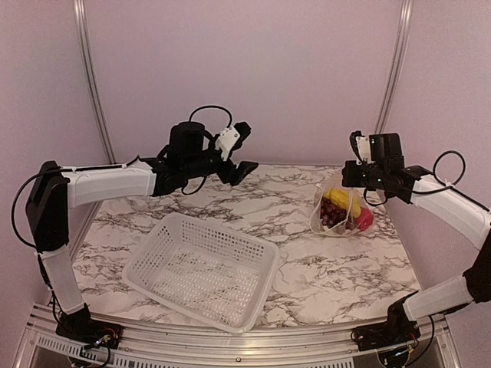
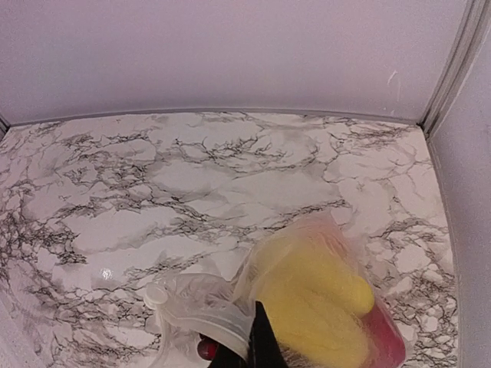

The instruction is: Open the zip-top bag and remove the fake food

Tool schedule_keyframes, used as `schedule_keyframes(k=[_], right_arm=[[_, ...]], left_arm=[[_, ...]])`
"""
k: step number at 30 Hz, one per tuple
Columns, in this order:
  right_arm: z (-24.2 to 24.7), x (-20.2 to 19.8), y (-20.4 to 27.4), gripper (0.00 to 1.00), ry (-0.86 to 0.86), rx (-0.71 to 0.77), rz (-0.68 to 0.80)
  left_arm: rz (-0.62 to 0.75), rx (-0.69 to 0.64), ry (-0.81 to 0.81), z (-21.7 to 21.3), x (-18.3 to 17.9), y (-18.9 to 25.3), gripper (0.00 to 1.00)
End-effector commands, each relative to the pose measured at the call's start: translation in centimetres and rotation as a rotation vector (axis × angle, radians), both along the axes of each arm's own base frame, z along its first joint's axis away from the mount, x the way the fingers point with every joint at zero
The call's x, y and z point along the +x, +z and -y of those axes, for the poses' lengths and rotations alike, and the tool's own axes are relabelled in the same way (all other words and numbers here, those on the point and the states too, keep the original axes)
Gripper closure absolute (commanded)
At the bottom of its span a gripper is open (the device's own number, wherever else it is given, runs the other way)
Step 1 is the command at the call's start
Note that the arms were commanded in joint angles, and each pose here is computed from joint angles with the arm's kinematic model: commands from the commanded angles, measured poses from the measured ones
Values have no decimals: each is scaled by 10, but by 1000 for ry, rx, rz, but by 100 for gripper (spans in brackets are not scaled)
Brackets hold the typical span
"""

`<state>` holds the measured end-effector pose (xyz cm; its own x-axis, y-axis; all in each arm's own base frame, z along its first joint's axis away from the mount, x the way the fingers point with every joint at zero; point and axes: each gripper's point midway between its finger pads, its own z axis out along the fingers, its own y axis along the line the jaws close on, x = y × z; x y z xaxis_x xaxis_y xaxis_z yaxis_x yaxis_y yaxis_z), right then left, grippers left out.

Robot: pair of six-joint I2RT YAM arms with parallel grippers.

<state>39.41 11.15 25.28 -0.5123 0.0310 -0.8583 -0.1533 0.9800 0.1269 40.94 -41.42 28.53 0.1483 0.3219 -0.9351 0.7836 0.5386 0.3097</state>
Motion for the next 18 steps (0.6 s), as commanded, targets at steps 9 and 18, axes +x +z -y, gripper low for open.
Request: schedule_keyframes(k=[9,18], right_arm=[[-35,-7,2,100,142,165,12],[-40,-4,-5,100,168,168,3]], left_arm=[[-201,276,-293,-7,-102,-106,13],[-220,450,-343,-31,-122,-145,12]])
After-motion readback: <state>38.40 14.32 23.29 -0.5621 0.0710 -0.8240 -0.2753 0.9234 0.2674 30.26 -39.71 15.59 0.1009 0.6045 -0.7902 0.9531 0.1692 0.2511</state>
